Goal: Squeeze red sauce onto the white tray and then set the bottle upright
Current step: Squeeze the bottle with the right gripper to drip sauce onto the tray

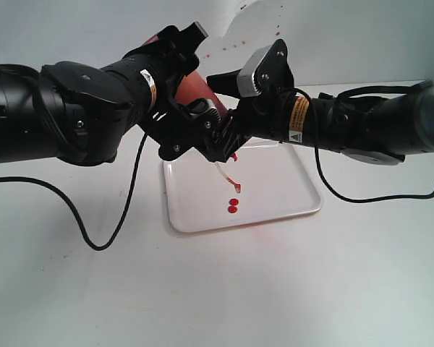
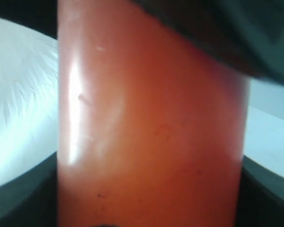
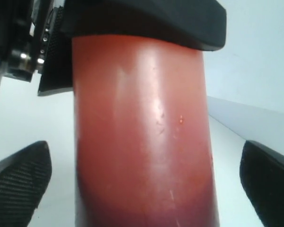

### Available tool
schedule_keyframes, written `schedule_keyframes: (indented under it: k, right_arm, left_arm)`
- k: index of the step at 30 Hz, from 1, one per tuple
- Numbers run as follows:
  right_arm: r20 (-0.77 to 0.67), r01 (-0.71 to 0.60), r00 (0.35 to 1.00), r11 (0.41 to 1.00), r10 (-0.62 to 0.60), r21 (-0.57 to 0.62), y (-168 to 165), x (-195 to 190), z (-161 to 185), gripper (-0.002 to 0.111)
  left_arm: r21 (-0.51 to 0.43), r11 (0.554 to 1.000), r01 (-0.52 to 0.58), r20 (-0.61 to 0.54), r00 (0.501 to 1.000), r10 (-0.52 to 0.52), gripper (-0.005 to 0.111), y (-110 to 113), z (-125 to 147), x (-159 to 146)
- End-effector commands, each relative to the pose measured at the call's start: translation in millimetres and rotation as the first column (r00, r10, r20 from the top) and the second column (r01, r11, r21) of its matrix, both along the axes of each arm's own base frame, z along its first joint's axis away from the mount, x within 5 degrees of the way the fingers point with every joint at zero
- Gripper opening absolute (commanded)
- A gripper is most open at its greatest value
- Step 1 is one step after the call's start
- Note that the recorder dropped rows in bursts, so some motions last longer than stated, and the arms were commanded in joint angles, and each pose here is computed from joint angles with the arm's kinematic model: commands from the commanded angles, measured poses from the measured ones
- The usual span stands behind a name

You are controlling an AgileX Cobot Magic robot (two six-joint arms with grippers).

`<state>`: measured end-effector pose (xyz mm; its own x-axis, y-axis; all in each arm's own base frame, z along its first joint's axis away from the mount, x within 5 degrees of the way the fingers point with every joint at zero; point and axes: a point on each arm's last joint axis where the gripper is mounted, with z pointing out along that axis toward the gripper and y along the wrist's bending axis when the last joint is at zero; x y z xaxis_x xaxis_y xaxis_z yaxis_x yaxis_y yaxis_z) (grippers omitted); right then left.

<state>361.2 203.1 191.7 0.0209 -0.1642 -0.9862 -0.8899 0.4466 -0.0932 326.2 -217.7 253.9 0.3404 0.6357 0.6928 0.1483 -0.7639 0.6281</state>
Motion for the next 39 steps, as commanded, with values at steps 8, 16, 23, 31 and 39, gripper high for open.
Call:
schedule_keyframes:
  k: [8,16,23,31,39]
  right_arm:
    - [0.000,0.014,1.000,1.000,-0.014,-0.001,0.6,0.9,2.3,0.015]
    - [-0.004,0.017,1.000,1.000,-0.017,0.006,0.5,1.1,2.7,0.001]
    - [-0.021,0.011,1.000,1.000,-0.011,0.007,0.8,0.4,2.1,0.038]
    - [-0.063,-0.002,0.998,1.000,0.003,0.008,-0.3,-1.3,3.0,0.105]
    - [-0.025,0.004,1.000,0.954,-0.012,-0.300,-26.3,-10.3,26.9,0.105]
  left_arm:
    - [-0.020,1.000,-0.005,0.031,0.999,0.005,0.000,-0.3,10.2,-0.7]
    - [-0.020,1.000,-0.005,0.031,0.999,0.005,0.000,-0.3,10.2,-0.7]
    - [-0.020,1.000,-0.005,0.031,0.999,0.005,0.000,-0.3,10.2,-0.7]
    - [-0.020,1.000,-0.005,0.031,0.999,0.005,0.000,-0.3,10.2,-0.7]
    - [-0.016,0.999,-0.047,0.051,0.998,0.047,0.000,3.5,11.9,0.2]
